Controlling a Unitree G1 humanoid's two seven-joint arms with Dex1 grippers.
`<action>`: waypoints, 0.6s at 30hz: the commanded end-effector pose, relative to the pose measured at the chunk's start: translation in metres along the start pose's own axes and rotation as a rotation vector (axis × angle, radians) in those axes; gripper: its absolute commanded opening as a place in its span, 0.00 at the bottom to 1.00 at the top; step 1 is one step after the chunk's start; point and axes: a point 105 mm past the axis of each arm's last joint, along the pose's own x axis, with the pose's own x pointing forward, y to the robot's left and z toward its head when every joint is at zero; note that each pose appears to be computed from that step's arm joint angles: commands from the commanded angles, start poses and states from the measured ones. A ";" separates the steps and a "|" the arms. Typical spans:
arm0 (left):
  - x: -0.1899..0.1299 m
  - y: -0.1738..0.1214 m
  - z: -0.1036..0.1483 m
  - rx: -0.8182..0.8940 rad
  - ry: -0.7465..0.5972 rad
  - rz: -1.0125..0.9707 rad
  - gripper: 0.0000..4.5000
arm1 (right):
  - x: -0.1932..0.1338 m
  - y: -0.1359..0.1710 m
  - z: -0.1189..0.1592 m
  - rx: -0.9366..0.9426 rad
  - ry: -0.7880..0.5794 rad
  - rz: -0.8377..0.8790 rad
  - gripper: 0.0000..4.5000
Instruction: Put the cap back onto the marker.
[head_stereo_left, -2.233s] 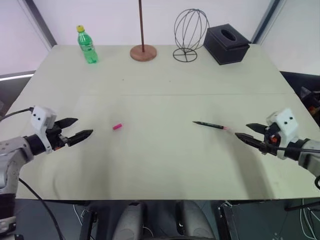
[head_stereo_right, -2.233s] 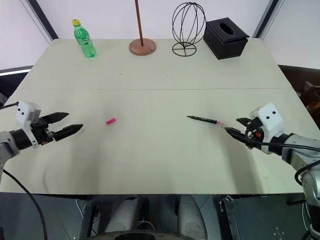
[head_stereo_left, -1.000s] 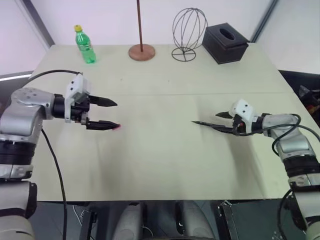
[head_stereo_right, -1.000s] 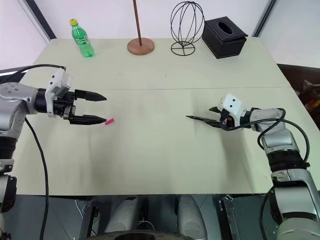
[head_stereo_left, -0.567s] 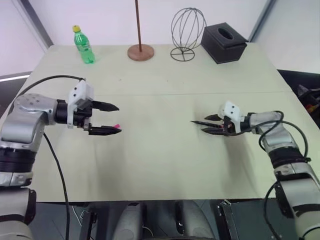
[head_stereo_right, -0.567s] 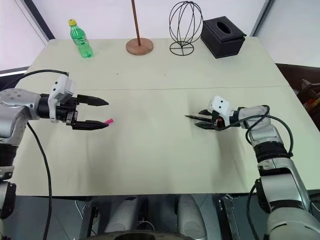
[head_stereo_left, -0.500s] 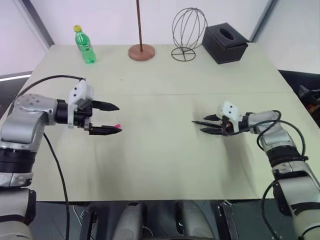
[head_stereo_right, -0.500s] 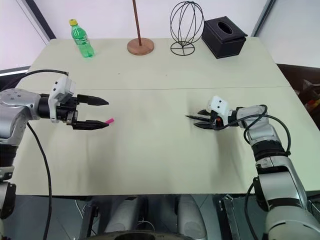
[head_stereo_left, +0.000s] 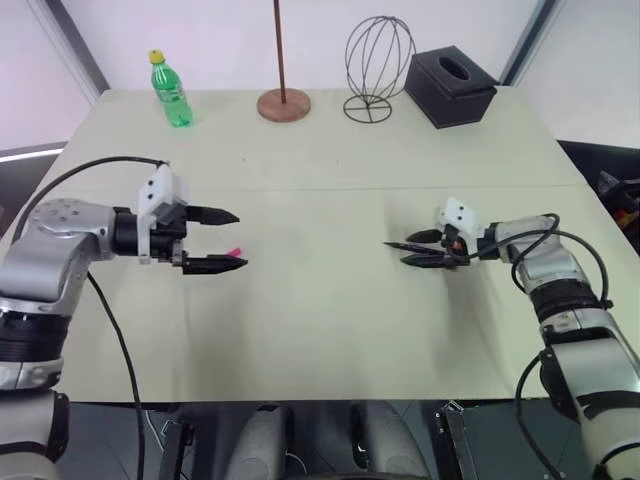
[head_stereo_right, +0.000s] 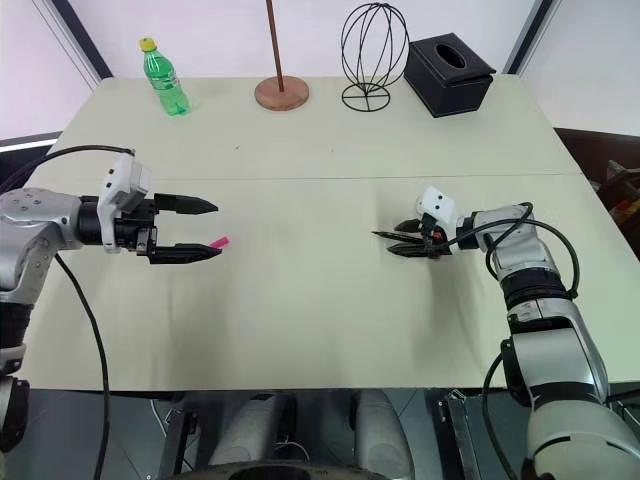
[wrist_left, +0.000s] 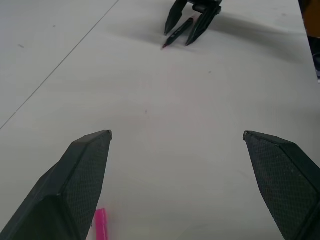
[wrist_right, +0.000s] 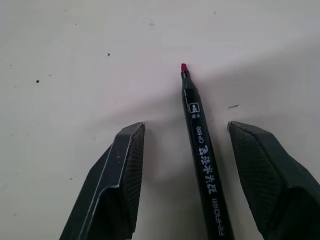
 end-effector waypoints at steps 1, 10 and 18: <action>-0.004 -0.001 0.011 0.031 -0.041 0.020 0.98 | -0.008 -0.002 -0.003 -0.003 0.035 0.000 0.61; -0.002 -0.003 0.011 0.029 -0.050 0.023 0.98 | -0.011 -0.001 -0.014 0.018 0.072 0.003 0.61; -0.006 -0.001 0.017 0.041 -0.049 0.041 1.00 | -0.011 0.008 -0.012 0.011 0.066 0.072 0.01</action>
